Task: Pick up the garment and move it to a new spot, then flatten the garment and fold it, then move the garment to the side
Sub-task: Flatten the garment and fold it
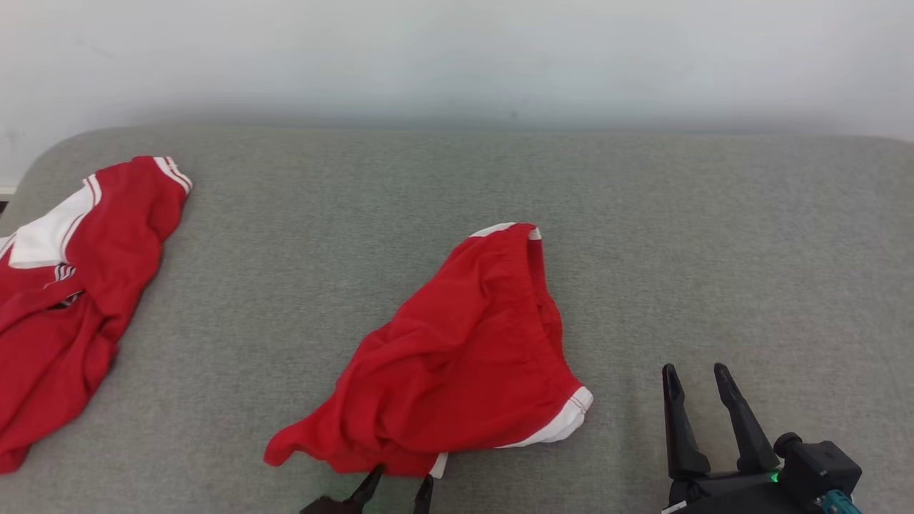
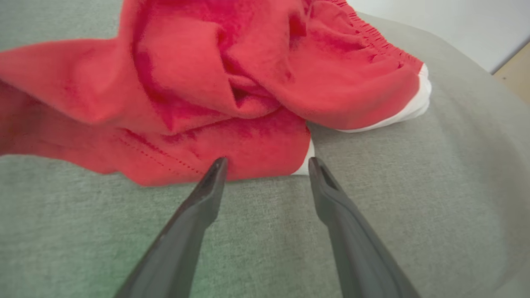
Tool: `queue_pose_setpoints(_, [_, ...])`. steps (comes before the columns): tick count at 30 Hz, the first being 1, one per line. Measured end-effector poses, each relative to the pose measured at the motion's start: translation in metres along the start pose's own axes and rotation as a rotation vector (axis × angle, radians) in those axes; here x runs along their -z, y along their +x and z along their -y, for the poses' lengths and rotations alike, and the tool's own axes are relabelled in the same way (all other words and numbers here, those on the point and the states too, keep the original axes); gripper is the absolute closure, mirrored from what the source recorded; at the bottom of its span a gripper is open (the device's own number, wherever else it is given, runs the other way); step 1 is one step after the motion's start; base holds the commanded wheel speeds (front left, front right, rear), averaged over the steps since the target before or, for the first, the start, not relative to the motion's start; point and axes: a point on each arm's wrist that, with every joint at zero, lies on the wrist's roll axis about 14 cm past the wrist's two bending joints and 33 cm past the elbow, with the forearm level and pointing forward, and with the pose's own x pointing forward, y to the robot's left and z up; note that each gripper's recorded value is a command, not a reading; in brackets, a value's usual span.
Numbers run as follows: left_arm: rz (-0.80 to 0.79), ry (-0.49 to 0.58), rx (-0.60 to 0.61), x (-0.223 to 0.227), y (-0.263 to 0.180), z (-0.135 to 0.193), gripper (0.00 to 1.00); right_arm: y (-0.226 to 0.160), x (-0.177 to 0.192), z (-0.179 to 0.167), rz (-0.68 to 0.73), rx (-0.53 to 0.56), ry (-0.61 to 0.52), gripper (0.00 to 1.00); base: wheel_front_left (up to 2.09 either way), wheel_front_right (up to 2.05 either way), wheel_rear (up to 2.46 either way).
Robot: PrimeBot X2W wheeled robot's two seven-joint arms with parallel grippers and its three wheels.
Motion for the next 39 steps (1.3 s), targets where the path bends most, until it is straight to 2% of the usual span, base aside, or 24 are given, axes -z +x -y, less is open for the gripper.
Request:
queue_pose_setpoints(9, [-0.094,0.059,0.049,0.022,0.027,0.006,0.0,-0.012,-0.004,0.023,0.008,0.075,-0.014,0.0,0.0,0.0,0.0])
queue_pose_setpoints(10, [-0.092,0.061,0.047,0.022,0.029,0.005,0.02,-0.014,-0.004,0.025,0.008,0.082,-0.015,0.0,0.0,0.0,0.0])
queue_pose_setpoints(11, [-0.092,0.074,0.043,0.021,0.03,0.004,0.58,-0.015,-0.005,0.027,0.01,0.088,-0.016,0.0,0.0,0.0,0.0])
queue_pose_setpoints(12, [-0.092,0.091,0.046,0.021,0.031,0.004,1.0,-0.017,-0.006,0.029,0.011,0.093,-0.017,0.0,0.0,0.0,0.0])
queue_pose_setpoints(15, [-0.086,0.122,0.03,0.018,0.031,-0.002,1.0,-0.021,-0.006,0.031,0.012,0.103,-0.018,0.0,0.0,0.0,0.0])
queue_pose_setpoints(18, [-0.063,0.107,0.027,0.013,0.026,-0.001,1.0,-0.022,-0.01,0.027,0.023,0.092,-0.018,0.0,0.0,0.0,0.0])
queue_pose_setpoints(21, [-0.006,0.047,0.016,0.0,0.017,-0.001,1.0,-0.026,-0.01,0.023,0.023,0.083,-0.015,0.0,0.0,0.0,0.0])
queue_pose_setpoints(24, [0.02,0.048,-0.005,-0.009,0.002,-0.011,1.0,-0.028,-0.007,0.018,0.017,0.069,-0.001,0.0,0.0,0.0,0.0])
queue_pose_setpoints(30, [-0.037,0.049,-0.078,-0.003,-0.036,-0.033,1.0,-0.02,-0.005,0.0,0.012,0.013,0.014,0.0,0.0,0.0,0.0])
queue_pose_setpoints(37, [-0.1,0.039,-0.123,0.015,-0.06,-0.038,1.0,-0.015,-0.003,-0.013,0.003,-0.03,0.013,0.0,0.0,0.0,0.0])
queue_pose_setpoints(38, [-0.103,0.046,-0.132,0.017,-0.062,-0.04,0.7,-0.015,-0.003,-0.014,0.003,-0.035,0.014,0.0,0.0,0.0,0.0])
queue_pose_setpoints(39, [-0.094,0.041,-0.151,0.016,-0.064,-0.043,0.0,-0.014,-0.002,-0.015,0.002,-0.038,0.013,0.0,0.0,0.0,0.0])
